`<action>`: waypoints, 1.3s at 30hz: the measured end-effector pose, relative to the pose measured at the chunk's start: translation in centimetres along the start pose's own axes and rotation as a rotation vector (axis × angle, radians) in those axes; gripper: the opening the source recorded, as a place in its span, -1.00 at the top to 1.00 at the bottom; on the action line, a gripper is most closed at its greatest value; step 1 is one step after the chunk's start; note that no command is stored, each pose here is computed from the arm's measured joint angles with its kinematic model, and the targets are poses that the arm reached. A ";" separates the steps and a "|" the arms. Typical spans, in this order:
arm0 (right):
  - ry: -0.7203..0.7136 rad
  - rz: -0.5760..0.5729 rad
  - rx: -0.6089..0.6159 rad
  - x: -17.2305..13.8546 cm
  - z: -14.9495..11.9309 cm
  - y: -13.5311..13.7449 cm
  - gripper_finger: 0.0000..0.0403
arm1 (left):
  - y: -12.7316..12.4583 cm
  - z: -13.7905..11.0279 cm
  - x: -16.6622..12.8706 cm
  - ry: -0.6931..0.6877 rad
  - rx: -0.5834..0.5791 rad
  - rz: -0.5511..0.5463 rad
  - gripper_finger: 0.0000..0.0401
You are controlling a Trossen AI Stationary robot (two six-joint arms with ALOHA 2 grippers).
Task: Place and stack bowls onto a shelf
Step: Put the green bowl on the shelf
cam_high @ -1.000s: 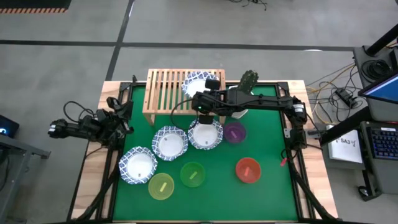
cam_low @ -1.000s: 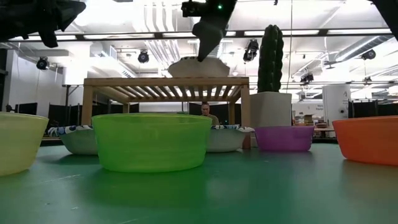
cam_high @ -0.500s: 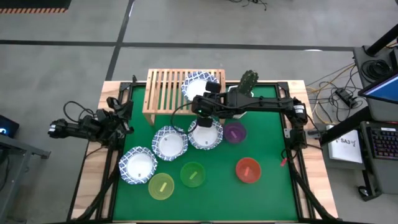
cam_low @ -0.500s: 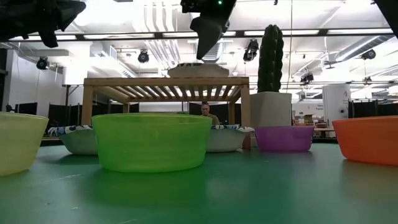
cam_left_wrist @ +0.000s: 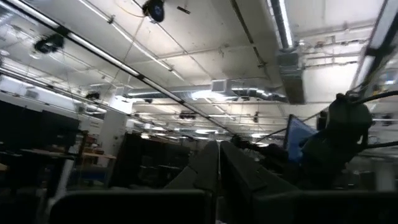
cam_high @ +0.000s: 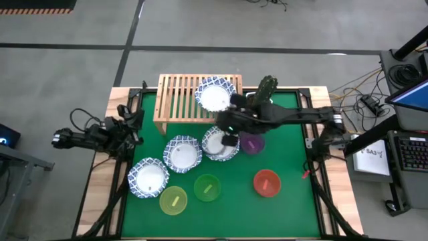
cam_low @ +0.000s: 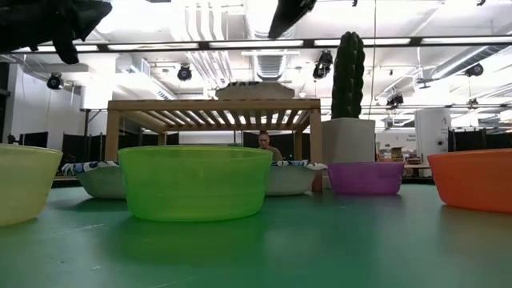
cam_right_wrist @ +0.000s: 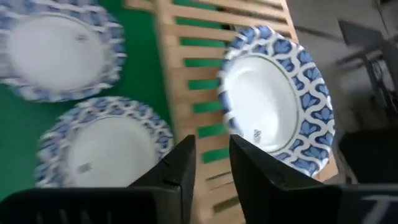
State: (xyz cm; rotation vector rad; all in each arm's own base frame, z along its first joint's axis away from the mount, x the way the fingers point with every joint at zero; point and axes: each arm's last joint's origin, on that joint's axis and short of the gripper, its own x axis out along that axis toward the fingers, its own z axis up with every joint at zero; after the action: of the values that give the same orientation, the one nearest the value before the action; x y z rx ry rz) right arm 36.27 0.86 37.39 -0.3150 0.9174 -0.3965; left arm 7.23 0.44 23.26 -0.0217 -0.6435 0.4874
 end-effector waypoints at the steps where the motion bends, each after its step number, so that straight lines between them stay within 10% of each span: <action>1: -0.025 0.016 -0.007 -0.8 -0.4 0.5 0.61 | -0.1 0.0 0.0 -0.004 -0.022 -0.030 1.00; 11: -0.331 0.204 -0.045 -4.3 -7.3 5.2 0.80 | -1.0 0.6 -0.2 -0.058 -0.383 -0.391 1.00; 27: -0.629 0.288 0.089 -4.2 -18.4 4.6 0.81 | -2.5 2.6 3.4 -0.073 -0.377 -0.290 1.00; 39: -0.764 0.261 0.018 -6.4 -20.4 2.6 0.81 | -8.4 1.8 11.7 0.666 -0.238 -0.250 1.00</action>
State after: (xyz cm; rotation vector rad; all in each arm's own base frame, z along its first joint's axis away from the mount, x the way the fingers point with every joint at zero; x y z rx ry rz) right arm 16.66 4.13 29.14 -0.2928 0.1981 -0.0245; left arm 17.91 -2.02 32.81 -0.3126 -0.0425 0.1375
